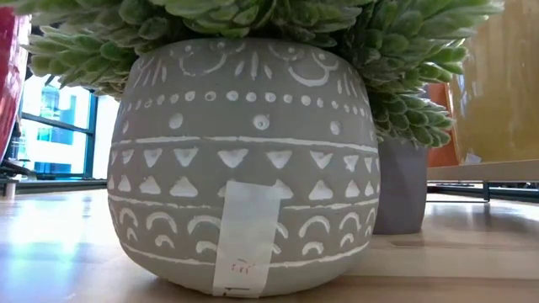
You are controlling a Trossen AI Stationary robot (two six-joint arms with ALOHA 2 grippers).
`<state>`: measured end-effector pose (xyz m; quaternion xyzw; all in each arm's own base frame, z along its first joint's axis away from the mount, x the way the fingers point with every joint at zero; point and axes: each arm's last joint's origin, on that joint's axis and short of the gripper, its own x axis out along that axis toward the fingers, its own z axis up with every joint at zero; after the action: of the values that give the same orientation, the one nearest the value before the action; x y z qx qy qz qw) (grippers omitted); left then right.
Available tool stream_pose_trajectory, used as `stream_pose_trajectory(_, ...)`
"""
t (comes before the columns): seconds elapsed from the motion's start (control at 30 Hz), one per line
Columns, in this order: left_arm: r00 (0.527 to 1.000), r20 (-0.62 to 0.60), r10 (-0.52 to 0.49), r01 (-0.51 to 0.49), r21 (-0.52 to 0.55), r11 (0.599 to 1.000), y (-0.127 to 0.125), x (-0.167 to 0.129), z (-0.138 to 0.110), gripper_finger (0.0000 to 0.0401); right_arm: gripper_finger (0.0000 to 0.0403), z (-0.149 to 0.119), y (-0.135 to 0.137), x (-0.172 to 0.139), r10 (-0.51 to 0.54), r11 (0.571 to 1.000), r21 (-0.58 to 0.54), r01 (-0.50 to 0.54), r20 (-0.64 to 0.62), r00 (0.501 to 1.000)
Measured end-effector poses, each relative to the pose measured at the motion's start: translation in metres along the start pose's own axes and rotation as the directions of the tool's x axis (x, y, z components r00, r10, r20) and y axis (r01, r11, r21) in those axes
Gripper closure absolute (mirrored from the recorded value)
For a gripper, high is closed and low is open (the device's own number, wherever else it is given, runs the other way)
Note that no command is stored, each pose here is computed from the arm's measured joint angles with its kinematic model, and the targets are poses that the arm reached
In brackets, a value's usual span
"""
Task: Place coffee mugs
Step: Move the blue mug to the upper middle of the table, then put the red mug on the shelf
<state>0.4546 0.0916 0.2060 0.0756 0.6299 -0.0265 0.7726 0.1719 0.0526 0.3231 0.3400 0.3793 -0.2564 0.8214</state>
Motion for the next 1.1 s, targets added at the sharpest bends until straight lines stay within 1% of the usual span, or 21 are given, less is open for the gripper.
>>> stream_pose_trajectory(0.17, 1.0, -0.003, 0.016, -0.016, -0.002, 1.0, 0.0, 0.0, 0.0, 0.0257, 0.0308, 0.0, 0.0, 0.0, 0.0, 1.0, -0.001, 0.0, 0.0, 1.0)
stream_pose_trajectory(0.3, 1.0, -0.011, 0.022, -0.023, -0.021, 1.0, 0.001, 0.0, -0.001, 0.0237, 0.0309, 0.0, 0.0, 0.0, 0.0, 1.0, -0.002, 0.0, 0.0, 1.0)
stream_pose_trajectory(0.53, 0.999, -0.015, 0.044, -0.044, -0.019, 0.999, 0.001, -0.002, -0.001, 0.0229, 0.0308, 0.0, 0.0, 0.0, 0.0, 1.0, -0.003, 0.0, 0.0, 1.0)
stream_pose_trajectory(0.67, 0.998, -0.012, 0.057, -0.057, -0.02, 0.998, 0.002, -0.01, -0.002, 0.0228, 0.0308, 0.0, 0.0, 0.0, -0.001, 1.0, -0.003, 0.001, 0.0, 1.0)
stream_pose_trajectory(0.73, 0.998, -0.01, 0.061, -0.061, -0.02, 0.998, 0.002, -0.019, -0.001, 0.0228, 0.0308, 0.0, 0.0, 0.0, -0.001, 1.0, -0.003, 0.001, 0.0, 1.0)
stream_pose_trajectory(0.83, 0.996, 0.037, 0.083, -0.083, -0.024, 0.996, 0.005, -0.038, 0.005, 0.0228, 0.0308, 0.0, 0.0, 0.0, -0.001, 1.0, -0.003, 0.001, 0.0, 1.0)
stream_pose_trajectory(1.1, 0.987, 0.11, 0.115, -0.113, -0.022, 0.993, 0.008, -0.083, 0.013, 0.0228, 0.0309, 0.0, 0.0, 0.0, -0.001, 1.0, -0.004, 0.001, 0.0, 1.0)
